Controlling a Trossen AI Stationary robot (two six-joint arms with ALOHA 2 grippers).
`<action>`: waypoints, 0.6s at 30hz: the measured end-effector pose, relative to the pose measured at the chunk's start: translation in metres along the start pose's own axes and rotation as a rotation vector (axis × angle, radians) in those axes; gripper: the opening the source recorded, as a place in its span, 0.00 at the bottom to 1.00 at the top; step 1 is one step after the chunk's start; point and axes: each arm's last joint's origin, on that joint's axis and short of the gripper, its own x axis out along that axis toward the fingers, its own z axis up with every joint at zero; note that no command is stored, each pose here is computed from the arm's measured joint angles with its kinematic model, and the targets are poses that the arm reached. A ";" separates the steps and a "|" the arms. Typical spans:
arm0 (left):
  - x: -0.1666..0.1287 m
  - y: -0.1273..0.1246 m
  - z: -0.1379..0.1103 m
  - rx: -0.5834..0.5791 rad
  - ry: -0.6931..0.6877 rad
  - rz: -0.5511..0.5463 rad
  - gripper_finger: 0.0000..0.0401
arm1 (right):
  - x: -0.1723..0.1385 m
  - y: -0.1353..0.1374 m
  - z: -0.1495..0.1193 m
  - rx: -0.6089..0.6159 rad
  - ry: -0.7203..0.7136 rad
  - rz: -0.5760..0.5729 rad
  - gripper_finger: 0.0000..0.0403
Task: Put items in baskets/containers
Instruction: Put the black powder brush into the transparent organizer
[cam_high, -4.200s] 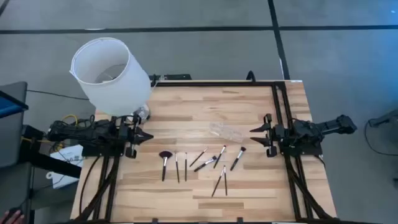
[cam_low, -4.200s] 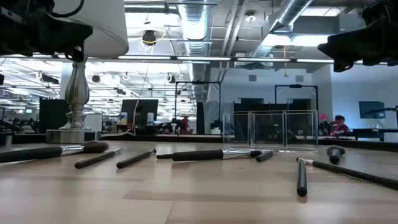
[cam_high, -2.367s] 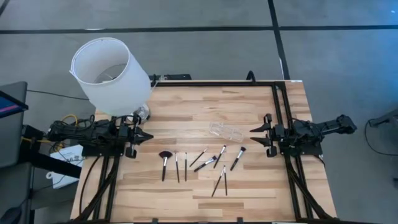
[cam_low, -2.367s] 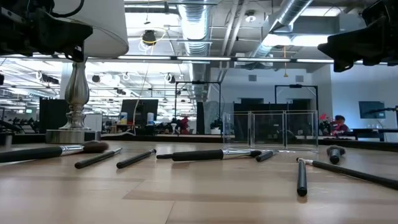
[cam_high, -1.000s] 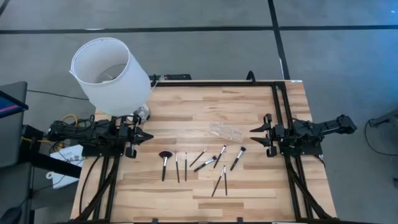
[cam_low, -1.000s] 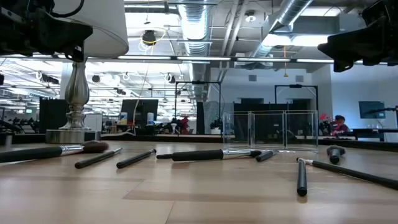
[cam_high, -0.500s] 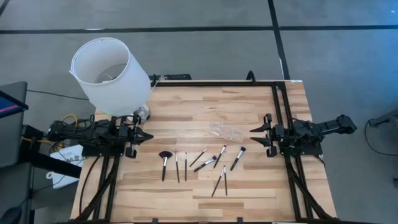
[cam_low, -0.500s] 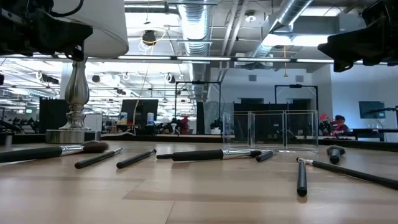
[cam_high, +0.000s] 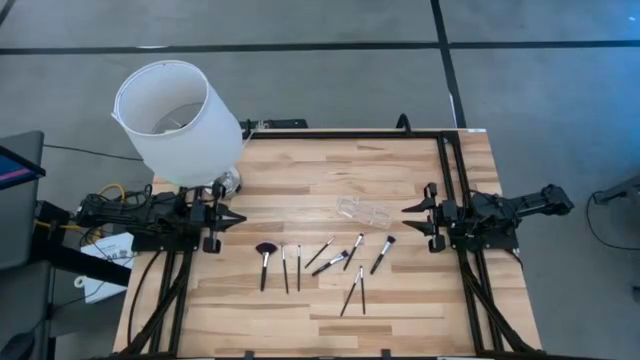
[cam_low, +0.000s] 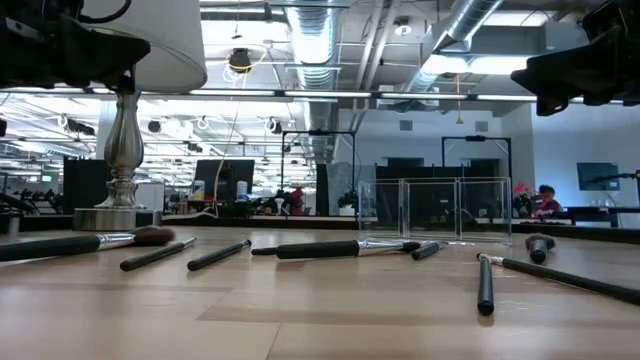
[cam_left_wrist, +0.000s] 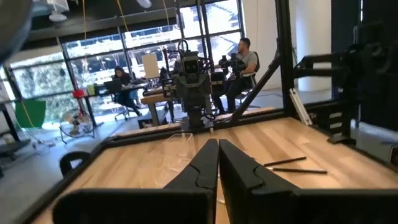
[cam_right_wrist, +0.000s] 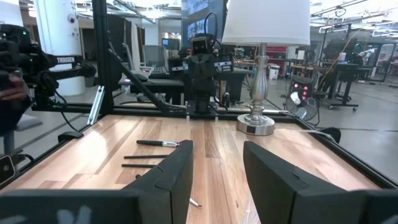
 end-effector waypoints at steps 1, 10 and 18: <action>0.000 0.000 0.000 -0.016 -0.001 0.000 0.03 | 0.000 0.000 0.000 0.000 0.000 0.000 0.33; 0.000 0.000 0.002 -0.028 -0.018 0.003 0.03 | 0.000 0.000 0.000 0.000 0.000 0.000 0.33; 0.003 0.003 0.007 -0.151 -0.060 0.063 0.04 | 0.000 0.000 0.000 0.000 0.000 0.000 0.33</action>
